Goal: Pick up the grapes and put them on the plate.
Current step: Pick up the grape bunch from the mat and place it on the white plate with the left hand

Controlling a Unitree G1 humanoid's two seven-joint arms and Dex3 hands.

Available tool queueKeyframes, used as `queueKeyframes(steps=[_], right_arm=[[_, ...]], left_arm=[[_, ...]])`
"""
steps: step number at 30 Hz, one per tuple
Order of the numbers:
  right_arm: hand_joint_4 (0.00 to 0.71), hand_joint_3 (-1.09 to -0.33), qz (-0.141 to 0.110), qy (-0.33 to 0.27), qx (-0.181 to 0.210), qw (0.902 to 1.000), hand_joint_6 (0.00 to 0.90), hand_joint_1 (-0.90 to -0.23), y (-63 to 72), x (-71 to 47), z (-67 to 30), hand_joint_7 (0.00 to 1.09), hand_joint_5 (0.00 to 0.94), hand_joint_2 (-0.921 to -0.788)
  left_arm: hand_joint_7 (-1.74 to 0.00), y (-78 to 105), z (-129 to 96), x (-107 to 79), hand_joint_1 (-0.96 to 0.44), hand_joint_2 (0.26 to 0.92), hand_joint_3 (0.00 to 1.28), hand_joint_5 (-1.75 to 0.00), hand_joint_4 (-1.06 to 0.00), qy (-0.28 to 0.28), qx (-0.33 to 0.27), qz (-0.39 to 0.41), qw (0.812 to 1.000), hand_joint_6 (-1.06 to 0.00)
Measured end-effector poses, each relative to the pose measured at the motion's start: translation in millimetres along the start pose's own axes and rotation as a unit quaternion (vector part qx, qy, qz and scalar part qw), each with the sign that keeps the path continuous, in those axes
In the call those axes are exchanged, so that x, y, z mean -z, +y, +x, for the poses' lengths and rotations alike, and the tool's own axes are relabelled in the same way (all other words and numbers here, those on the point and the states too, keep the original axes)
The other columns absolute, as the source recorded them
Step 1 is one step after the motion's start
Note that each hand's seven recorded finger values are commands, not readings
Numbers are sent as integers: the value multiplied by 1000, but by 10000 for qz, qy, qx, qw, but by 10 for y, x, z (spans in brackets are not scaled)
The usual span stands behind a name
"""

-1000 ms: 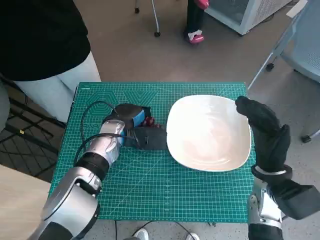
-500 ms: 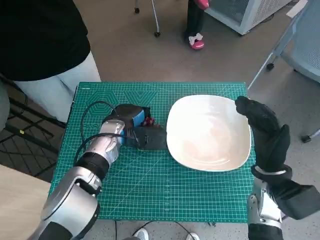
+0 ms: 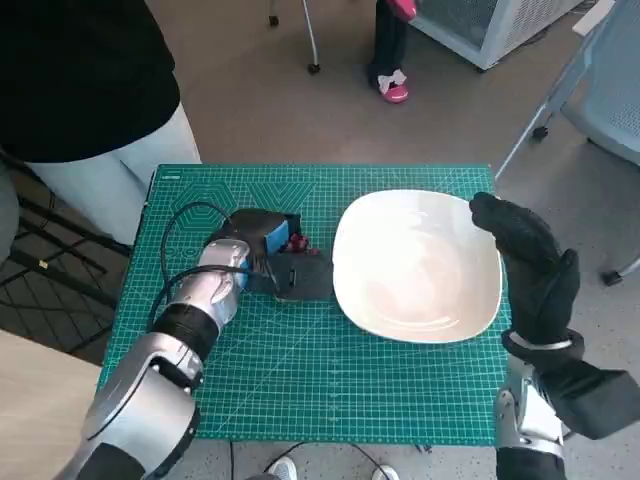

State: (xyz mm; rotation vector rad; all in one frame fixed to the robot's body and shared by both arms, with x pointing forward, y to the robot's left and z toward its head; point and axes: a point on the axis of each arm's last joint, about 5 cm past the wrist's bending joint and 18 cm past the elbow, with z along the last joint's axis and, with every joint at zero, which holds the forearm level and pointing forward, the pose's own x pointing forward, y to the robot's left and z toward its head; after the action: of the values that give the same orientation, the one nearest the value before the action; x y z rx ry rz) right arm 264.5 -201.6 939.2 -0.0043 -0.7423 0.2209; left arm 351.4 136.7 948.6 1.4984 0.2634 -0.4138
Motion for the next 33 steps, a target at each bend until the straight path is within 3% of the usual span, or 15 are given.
queueKeyframes(steps=[8, 16, 22, 26, 33], right_arm=[[385, -869, 4, 15, 0, 10000, 126, -621, 1, 4, -3, 272, 0, -921], [385, -869, 11, 33, -3, 10000, 126, -622, 4, 10, -5, 270, 0, -921], [385, -869, 23, 40, -18, 10000, 127, -623, 12, 15, -3, 270, 0, -921], [385, -869, 30, 37, -28, 10000, 127, -623, 20, 17, 1, 270, 0, -921], [385, -869, 22, 31, -22, 10000, 128, -623, 20, 21, -5, 269, 0, -921]], left_arm=[[-1124, 128, -25, 30, 1, 921, 155, -1377, -596, -143, -150, -90, 9997, -546], [-1052, 418, -129, 70, 2, 921, 146, -1420, -577, -547, -857, -188, 9946, -593], [-1217, 602, -269, 93, 2, 921, 120, -1221, -599, -804, -1454, -213, 9859, -604], [-1268, 622, -345, 109, 3, 921, 106, -1138, -633, -948, -1686, -281, 9807, -600], [-1208, 588, -374, 131, 3, 921, 107, -1203, -634, -980, -1732, -353, 9794, -593]])
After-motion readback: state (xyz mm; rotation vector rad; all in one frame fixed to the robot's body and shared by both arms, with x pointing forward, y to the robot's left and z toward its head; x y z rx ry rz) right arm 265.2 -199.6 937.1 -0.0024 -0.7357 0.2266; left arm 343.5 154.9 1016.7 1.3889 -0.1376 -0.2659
